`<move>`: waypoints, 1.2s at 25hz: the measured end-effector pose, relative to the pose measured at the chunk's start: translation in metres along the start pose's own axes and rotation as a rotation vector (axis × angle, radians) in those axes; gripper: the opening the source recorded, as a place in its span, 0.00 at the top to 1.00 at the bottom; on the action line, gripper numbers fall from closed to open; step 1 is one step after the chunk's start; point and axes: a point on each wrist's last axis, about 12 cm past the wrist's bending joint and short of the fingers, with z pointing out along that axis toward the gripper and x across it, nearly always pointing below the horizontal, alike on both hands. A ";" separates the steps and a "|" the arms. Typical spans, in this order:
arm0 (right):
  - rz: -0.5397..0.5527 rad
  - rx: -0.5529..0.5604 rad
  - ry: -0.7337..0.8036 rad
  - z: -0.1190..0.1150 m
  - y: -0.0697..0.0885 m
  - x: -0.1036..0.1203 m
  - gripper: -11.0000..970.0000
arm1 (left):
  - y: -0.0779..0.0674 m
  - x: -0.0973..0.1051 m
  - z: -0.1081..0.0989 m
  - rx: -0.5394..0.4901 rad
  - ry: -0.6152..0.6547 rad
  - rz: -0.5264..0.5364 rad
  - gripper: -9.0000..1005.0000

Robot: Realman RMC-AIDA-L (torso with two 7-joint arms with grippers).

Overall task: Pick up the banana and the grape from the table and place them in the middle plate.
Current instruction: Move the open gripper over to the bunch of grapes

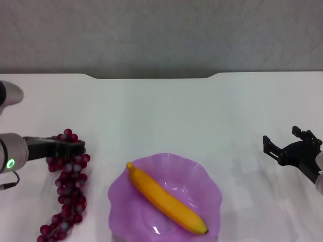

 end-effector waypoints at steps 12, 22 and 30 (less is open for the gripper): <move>-0.006 0.009 -0.003 0.000 -0.002 -0.001 0.09 | 0.010 0.029 0.022 -0.061 -0.011 -0.028 0.13; -0.007 0.002 -0.010 0.002 0.000 -0.003 0.09 | 0.009 0.037 0.028 -0.017 0.013 -0.083 0.13; -0.010 -0.007 -0.027 0.003 0.002 -0.005 0.09 | 0.003 0.039 0.040 0.020 0.039 -0.076 0.13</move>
